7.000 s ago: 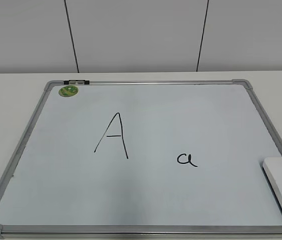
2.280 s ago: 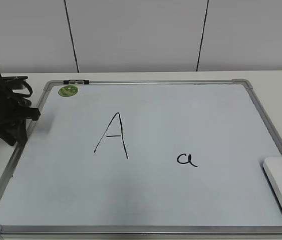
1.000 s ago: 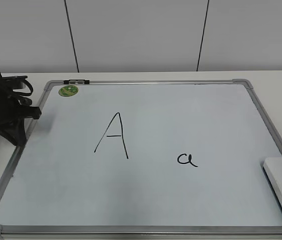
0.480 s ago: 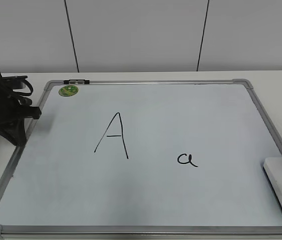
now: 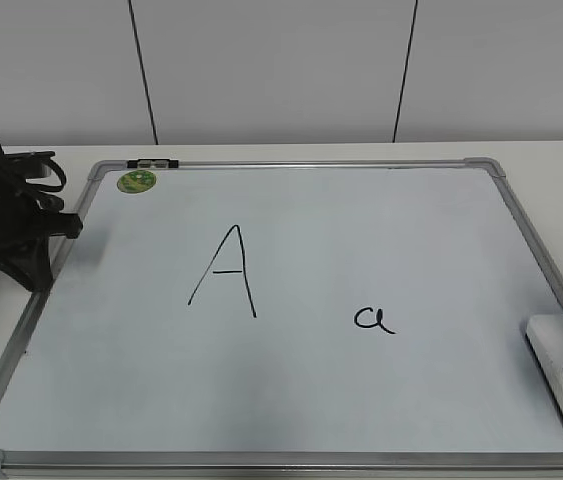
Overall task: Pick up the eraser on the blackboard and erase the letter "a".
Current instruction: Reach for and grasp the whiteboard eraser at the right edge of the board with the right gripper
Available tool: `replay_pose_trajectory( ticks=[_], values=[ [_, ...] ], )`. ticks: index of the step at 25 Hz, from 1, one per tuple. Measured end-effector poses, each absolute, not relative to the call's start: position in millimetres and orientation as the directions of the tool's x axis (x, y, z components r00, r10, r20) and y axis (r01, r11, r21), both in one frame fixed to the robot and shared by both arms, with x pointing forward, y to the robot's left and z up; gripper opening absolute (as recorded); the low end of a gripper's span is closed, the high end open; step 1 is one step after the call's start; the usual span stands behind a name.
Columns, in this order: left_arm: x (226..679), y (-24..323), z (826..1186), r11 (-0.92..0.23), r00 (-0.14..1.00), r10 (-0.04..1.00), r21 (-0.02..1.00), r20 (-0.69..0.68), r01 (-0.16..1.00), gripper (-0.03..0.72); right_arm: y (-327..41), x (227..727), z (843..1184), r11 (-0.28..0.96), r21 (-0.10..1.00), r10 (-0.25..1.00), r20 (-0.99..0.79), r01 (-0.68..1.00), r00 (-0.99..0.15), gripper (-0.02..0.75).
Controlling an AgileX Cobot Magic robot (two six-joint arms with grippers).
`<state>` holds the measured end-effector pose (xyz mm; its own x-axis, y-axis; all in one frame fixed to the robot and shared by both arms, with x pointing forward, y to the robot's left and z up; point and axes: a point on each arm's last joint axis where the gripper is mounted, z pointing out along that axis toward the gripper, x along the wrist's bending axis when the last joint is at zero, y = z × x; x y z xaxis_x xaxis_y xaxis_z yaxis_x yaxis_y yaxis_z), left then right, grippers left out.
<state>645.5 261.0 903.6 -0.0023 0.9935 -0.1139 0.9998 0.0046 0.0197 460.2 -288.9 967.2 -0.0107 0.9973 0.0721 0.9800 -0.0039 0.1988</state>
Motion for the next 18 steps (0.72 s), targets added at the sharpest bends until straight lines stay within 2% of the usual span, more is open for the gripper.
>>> replay_pose_trajectory(
  ticks=[18],
  values=[
    [645, 261, 904, 0.005, -0.002, 0.993, 0.019, -0.114, 1.0, 0.047, -290, 508, 950, 0.019, 0.105, 0.998, 0.051, 0.994, -0.025, 0.661]
  ],
)
